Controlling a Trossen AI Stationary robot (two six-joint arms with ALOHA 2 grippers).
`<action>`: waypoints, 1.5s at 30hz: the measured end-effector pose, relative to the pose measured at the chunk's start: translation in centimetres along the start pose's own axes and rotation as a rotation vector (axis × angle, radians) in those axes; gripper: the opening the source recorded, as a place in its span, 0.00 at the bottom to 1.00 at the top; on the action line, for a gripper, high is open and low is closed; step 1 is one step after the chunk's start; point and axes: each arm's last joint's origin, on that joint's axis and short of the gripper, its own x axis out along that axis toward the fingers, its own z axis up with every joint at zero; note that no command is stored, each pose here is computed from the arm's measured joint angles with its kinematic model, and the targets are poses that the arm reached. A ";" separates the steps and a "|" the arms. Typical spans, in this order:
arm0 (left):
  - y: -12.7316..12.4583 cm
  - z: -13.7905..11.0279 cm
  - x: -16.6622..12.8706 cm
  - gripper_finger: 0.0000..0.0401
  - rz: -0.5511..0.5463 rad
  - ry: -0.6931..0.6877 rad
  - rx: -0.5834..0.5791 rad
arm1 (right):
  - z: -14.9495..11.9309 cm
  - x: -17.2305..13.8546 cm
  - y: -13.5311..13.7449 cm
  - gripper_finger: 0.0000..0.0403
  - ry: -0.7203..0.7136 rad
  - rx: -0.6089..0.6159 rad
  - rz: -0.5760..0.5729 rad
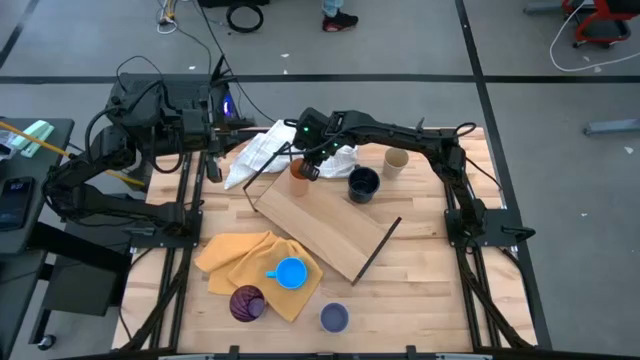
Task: Stack small to large cups/mugs on shelf
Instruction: Put the orange cup on the shelf
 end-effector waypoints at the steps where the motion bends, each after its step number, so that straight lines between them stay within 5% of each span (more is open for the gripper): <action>1: 0.0 0.0 0.0 0.23 0.000 0.000 0.000 | 0.0 0.0 0.0 0.00 -0.003 0.000 0.000; 45: 0.0 0.0 0.0 0.24 -0.001 0.004 0.000 | 0.4 0.2 0.0 0.10 -0.043 -0.029 0.006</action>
